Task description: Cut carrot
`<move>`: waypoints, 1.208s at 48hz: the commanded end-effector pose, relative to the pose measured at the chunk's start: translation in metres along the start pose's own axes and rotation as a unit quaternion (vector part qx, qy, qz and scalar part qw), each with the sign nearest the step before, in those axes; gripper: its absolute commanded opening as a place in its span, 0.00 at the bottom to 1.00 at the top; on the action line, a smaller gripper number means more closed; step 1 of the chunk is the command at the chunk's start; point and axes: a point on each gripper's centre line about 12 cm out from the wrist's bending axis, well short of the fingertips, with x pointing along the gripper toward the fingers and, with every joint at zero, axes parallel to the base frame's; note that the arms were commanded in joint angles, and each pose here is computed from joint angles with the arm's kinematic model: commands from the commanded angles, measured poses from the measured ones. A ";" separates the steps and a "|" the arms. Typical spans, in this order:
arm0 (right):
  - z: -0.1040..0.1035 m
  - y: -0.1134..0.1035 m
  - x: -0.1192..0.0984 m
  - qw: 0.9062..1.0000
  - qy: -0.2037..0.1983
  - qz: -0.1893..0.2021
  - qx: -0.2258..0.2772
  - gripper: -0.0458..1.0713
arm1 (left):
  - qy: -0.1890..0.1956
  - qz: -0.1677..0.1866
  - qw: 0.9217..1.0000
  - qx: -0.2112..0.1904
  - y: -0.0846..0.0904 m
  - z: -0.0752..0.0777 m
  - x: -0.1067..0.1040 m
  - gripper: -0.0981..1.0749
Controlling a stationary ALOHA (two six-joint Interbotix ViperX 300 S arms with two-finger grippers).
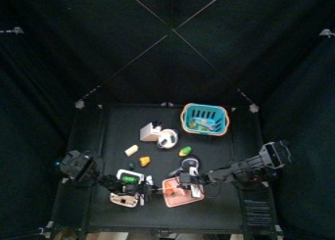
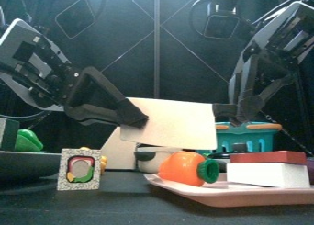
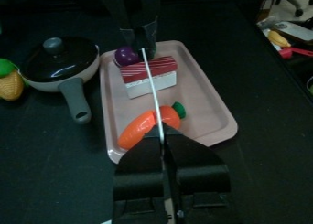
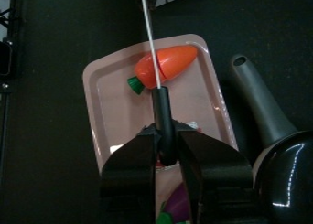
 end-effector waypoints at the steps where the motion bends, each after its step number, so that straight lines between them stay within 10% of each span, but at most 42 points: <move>1: 0.019 -0.003 -0.006 1.000 -0.029 0.001 0.007 0.42 | -0.024 -0.002 1.000 -0.009 -0.005 0.016 0.006 0.28; 58: 0.008 -0.014 0.011 1.000 -0.001 -0.015 0.018 0.42 | 0.010 0.013 1.000 -0.007 0.008 0.001 0.015 0.28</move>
